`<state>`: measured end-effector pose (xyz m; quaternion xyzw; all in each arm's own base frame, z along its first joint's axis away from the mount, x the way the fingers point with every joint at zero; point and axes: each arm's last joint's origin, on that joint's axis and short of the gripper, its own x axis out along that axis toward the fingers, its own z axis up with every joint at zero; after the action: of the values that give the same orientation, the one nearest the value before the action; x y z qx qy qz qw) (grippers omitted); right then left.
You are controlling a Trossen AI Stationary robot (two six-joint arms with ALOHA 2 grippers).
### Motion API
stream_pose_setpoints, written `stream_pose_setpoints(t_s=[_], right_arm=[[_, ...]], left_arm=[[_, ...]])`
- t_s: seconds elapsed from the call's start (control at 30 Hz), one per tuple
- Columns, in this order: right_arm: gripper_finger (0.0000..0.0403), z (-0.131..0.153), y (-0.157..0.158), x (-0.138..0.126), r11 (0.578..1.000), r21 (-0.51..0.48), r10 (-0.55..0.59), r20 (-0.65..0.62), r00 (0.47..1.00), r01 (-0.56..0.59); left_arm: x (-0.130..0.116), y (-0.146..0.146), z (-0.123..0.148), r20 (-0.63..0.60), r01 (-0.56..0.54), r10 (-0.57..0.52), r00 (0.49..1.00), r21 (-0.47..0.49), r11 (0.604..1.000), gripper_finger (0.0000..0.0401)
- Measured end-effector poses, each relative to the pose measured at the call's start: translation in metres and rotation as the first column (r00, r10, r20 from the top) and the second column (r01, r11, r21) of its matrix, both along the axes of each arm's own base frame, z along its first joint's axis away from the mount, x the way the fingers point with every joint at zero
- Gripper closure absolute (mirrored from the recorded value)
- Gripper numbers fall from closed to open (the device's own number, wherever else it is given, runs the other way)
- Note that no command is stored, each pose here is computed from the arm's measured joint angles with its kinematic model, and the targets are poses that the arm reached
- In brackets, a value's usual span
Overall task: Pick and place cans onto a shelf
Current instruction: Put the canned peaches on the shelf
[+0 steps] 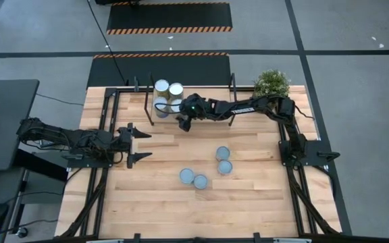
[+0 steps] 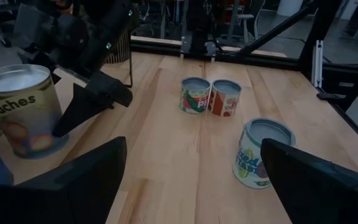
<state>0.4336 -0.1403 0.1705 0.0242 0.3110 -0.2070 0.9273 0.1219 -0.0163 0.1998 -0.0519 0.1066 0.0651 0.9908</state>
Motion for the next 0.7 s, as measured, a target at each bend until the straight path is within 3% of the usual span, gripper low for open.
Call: stream_pose_setpoints(t_s=[0.47, 0.7], right_arm=[[0.003, 0.014, 0.001, -0.008, 0.998, -0.038, 0.046, -0.062, 0.997, -0.049], [0.003, 0.028, -0.001, -0.02, 0.997, -0.071, -0.003, -0.117, 0.993, -0.005]], left_arm=[[0.0, 0.0, 0.0, 0.0, -0.002, 0.002, 1.0, -0.009, 1.0, 0.0026], [0.0, 0.0, -0.001, -0.01, -0.003, 0.002, 1.0, -0.02, 1.0, 0.0026]])
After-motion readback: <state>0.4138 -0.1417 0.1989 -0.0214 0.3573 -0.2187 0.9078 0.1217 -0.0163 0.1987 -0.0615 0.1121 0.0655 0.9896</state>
